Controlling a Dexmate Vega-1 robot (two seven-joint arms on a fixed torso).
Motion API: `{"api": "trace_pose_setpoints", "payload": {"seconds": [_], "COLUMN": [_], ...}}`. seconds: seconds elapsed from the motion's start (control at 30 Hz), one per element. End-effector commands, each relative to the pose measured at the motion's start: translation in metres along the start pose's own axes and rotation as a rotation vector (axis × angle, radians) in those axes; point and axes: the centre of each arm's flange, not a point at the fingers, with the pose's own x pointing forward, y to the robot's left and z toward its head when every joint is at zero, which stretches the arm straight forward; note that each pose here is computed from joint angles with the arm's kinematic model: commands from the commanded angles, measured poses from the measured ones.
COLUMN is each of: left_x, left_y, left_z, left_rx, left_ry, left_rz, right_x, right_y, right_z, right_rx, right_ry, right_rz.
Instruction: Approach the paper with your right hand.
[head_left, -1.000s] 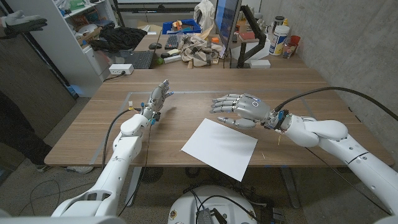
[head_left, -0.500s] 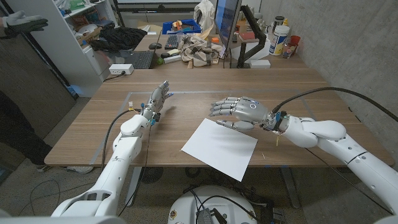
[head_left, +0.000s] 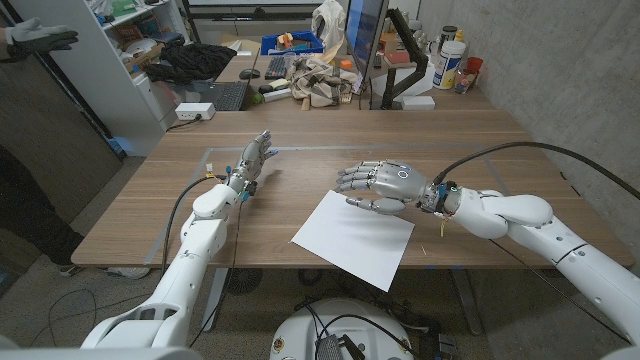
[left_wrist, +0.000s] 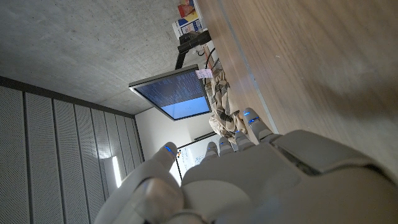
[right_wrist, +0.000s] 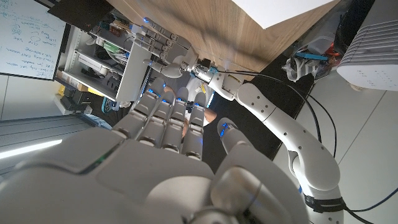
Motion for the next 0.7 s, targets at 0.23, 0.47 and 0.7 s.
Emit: {"api": "trace_pose_setpoints", "payload": {"seconds": [0.23,0.47,0.7], "left_x": [0.001,0.000,-0.002], "left_y": [0.004,0.006,0.008], "left_z": [-0.002,-0.003,-0.005], "left_rx": [-0.002,-0.002,-0.006], "left_ry": [0.002,0.002,0.006], "left_rz": [0.001,0.002,0.002], "right_x": [0.004,0.006,0.009], "right_y": [0.009,0.015,0.020], "right_z": [0.001,0.003,0.006], "right_rx": [-0.006,0.000,-0.006], "right_ry": [-0.005,-0.011,-0.015], "right_rz": [0.042,0.067,0.086]}}
